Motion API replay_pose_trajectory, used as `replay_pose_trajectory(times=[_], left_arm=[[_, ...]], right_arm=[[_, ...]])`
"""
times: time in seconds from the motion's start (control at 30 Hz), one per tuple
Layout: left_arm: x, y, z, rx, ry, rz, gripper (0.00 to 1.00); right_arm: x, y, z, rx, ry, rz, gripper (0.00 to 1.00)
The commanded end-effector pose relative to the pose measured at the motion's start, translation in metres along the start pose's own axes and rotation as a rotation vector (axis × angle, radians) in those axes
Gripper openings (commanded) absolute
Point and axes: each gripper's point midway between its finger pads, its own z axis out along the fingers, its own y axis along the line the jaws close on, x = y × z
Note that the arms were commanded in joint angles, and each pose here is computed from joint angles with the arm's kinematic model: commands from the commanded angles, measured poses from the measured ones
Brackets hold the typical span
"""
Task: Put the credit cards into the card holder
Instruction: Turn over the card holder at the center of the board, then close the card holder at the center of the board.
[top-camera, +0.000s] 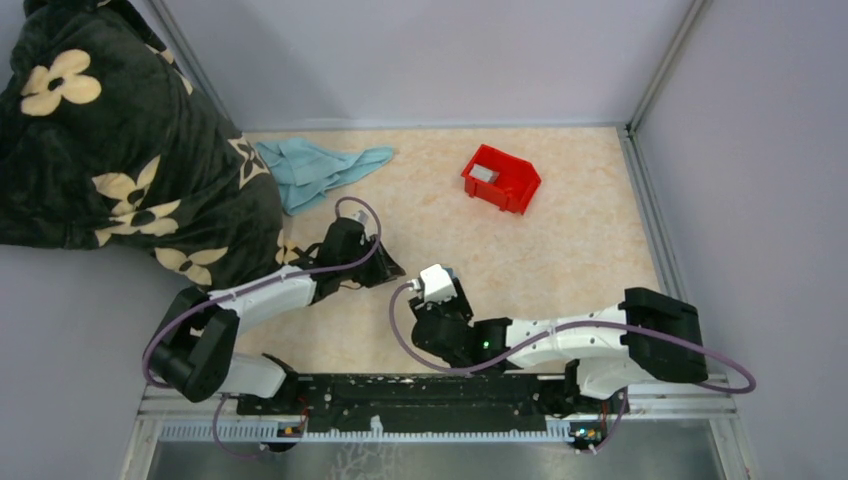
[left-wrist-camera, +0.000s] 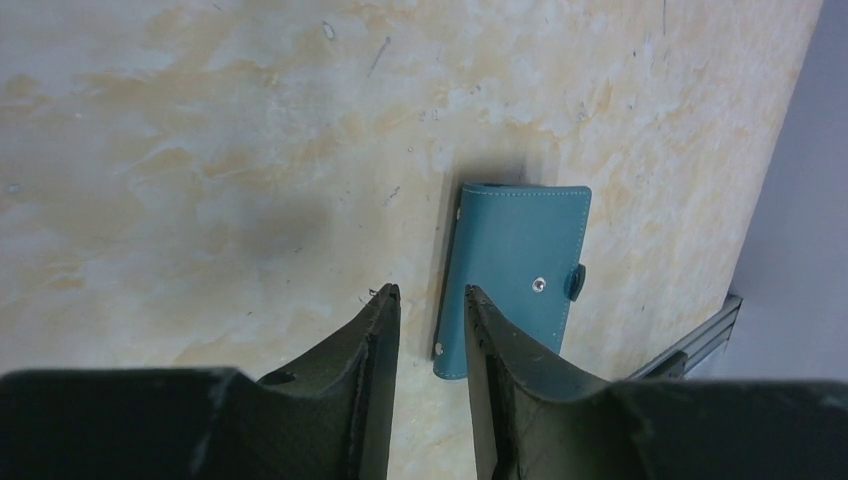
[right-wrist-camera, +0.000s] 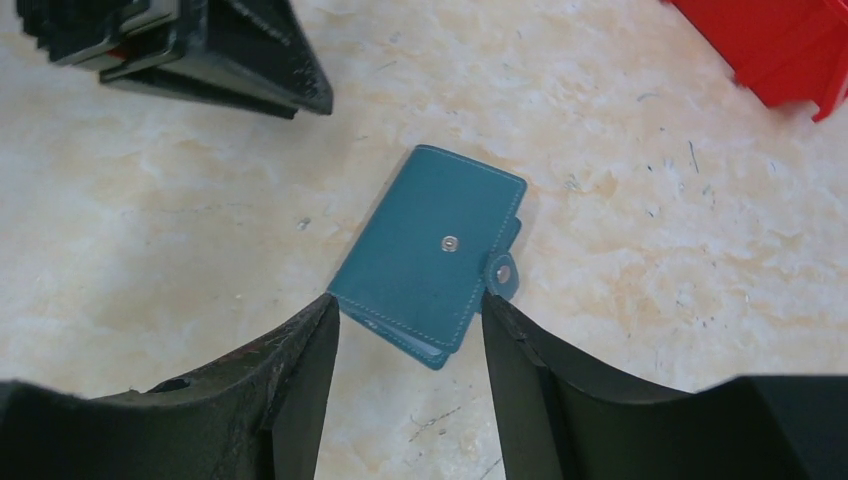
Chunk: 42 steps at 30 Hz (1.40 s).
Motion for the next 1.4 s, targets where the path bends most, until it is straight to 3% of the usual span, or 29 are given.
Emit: replay_pose_trajectory(times=[0.0,0.53,1.37], left_arm=[[0.003,-0.026,0.01,0.088,0.034,0.075,0.36],[0.033,-0.03,0.046,0.053,0.133,0.165,0.35],[0.055,-0.026,0.056,0.007,0.18,0.221,0.34]], right_arm=[[-0.022,-0.013,0.003,0.057,0.002,0.181,0.54],[-0.001,-0.034,0.042,0.154,0.152,0.321,0.47],[0.033,-0.048,0.064,0.2,0.259,0.371,0.42]])
